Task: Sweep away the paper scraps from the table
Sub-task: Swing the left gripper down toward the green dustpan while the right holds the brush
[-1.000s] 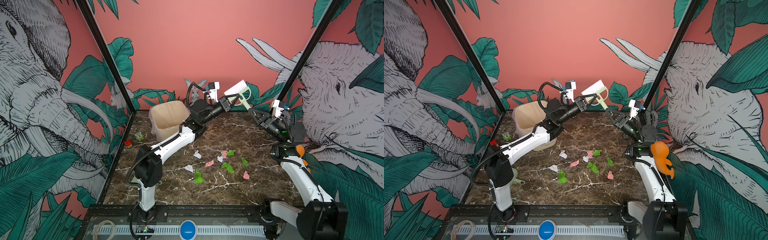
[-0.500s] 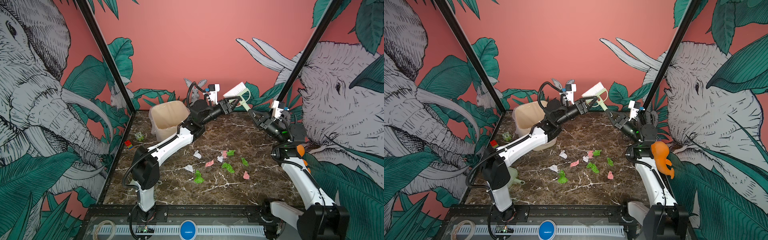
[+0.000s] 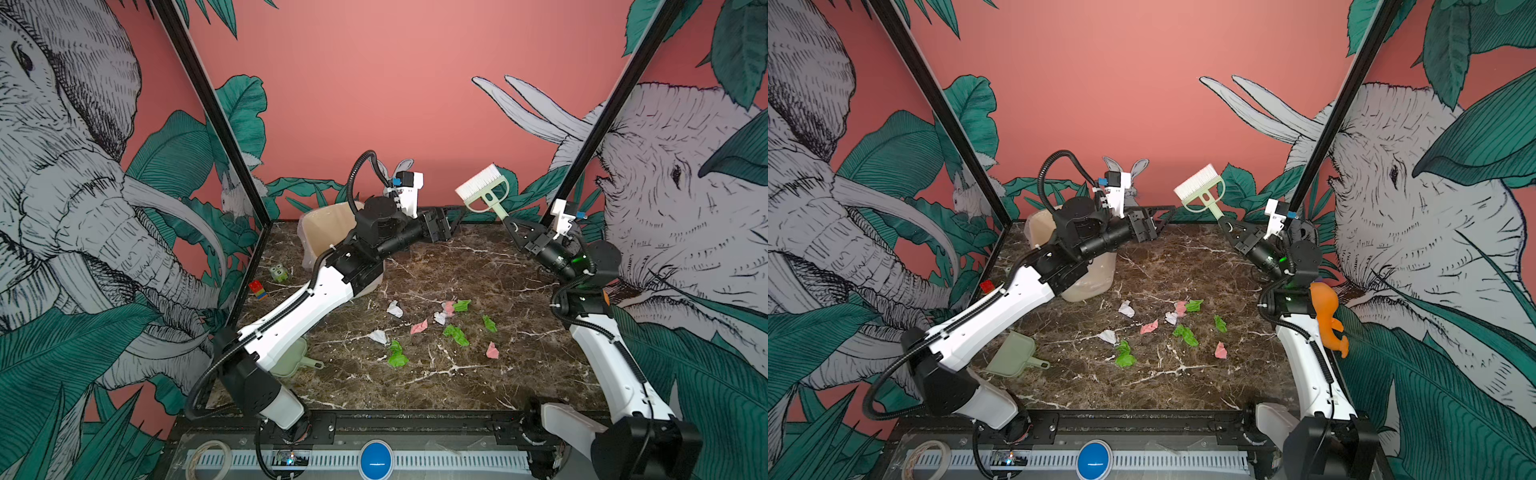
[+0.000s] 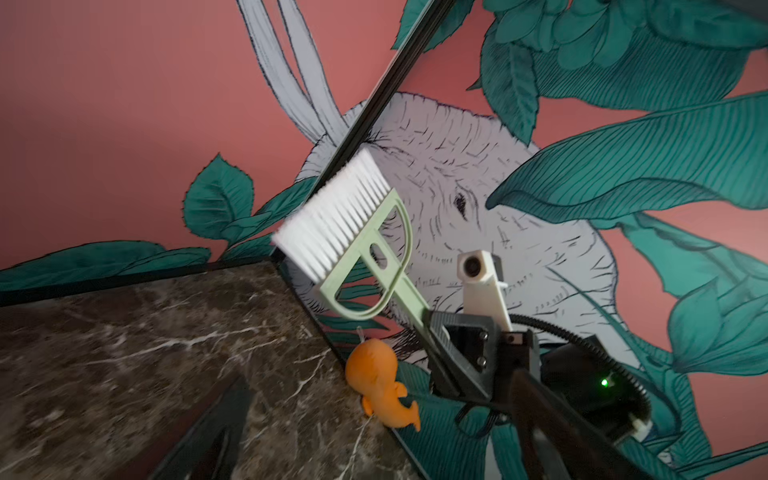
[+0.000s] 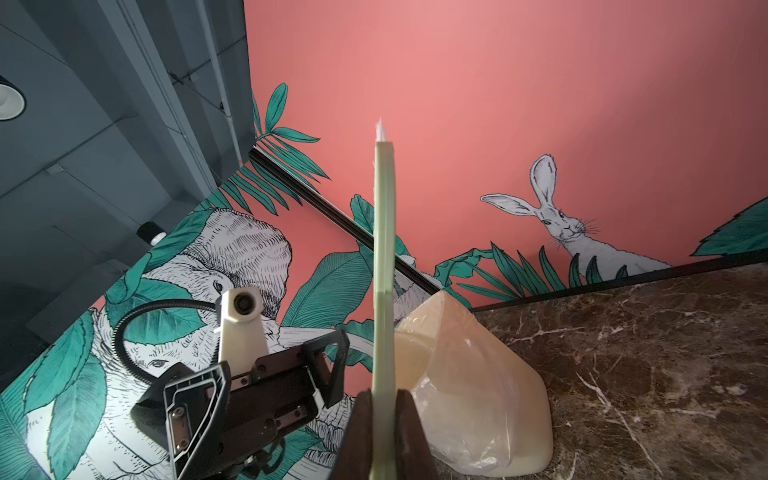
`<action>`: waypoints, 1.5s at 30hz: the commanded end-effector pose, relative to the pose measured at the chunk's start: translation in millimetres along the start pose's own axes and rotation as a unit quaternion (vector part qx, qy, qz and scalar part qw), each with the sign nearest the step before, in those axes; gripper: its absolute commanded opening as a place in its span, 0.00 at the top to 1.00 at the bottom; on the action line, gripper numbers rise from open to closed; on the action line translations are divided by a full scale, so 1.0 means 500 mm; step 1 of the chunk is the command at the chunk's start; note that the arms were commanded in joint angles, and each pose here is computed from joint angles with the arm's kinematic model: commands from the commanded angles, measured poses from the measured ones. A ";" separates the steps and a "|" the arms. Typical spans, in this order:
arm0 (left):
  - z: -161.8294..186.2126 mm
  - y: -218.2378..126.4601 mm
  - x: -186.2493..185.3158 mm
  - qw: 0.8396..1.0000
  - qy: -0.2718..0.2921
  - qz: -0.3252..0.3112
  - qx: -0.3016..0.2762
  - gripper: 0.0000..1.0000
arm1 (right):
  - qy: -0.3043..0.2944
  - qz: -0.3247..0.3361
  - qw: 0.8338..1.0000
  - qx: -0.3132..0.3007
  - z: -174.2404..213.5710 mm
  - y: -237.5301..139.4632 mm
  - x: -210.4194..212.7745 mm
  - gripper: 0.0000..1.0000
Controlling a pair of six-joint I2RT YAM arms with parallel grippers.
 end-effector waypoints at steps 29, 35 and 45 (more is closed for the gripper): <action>0.308 -0.628 0.186 0.766 -0.148 -0.555 0.288 0.02 | -0.037 0.164 0.983 0.074 0.062 -0.048 -0.117 1.00; 0.388 -0.658 0.203 0.729 -0.267 -0.553 0.301 0.04 | -0.033 0.171 0.981 0.080 0.064 -0.051 -0.129 1.00; 0.503 -0.651 0.248 0.669 -0.394 -0.538 0.329 0.05 | -0.034 0.189 0.977 0.095 0.072 -0.058 -0.134 1.00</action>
Point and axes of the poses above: each gripper's point midway between its finger pads, its own y axis out along the fingers, its own x axis along the line the jaws close on, z = x × y, the point moved 2 cm from there along -y, back along the fingers, and after that the axes turned 12 degrees about y, right-handed, at the moved point
